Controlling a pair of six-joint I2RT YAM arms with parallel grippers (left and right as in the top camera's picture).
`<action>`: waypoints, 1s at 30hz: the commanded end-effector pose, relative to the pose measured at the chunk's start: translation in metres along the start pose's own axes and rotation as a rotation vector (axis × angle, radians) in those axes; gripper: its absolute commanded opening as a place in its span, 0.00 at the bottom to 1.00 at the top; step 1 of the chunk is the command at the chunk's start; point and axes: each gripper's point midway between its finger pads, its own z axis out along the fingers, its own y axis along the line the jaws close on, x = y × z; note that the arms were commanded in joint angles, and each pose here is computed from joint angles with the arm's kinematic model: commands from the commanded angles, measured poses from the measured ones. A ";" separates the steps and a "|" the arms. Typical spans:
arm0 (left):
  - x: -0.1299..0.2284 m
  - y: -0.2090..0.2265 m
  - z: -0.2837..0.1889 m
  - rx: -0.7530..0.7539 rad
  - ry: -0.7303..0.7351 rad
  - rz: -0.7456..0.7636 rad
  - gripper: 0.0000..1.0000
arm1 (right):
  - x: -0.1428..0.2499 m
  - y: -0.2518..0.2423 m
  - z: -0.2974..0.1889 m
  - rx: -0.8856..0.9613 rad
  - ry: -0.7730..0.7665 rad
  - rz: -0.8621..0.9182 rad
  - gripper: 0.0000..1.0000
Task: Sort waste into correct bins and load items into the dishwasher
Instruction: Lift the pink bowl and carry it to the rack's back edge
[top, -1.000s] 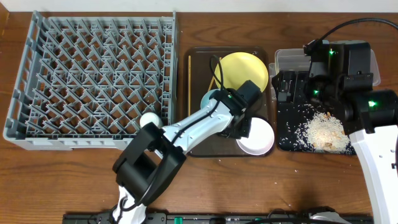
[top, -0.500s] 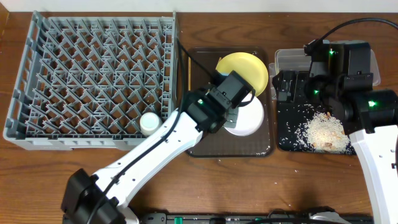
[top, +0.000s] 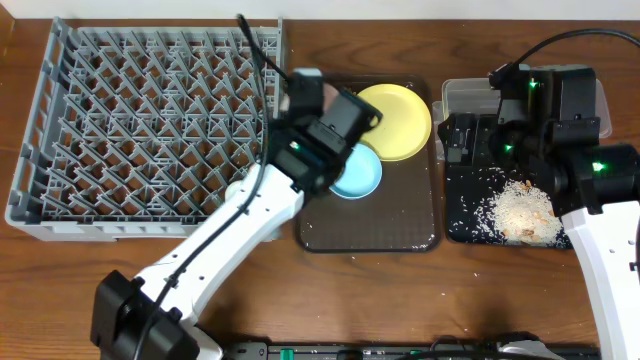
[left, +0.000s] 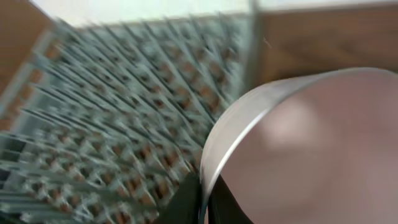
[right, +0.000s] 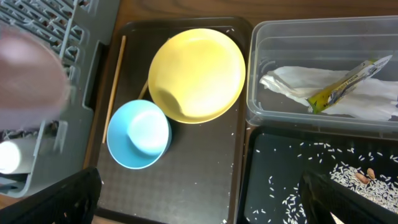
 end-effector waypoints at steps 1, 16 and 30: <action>-0.032 0.039 0.010 -0.176 -0.105 0.038 0.07 | -0.004 -0.006 -0.001 0.013 -0.007 0.027 0.99; -0.109 0.068 0.086 -0.393 -0.287 0.195 0.07 | -0.004 -0.006 -0.001 0.013 -0.007 0.027 0.99; -0.102 0.085 0.183 -0.526 -0.312 0.282 0.07 | -0.004 -0.006 -0.001 0.013 -0.007 0.027 0.99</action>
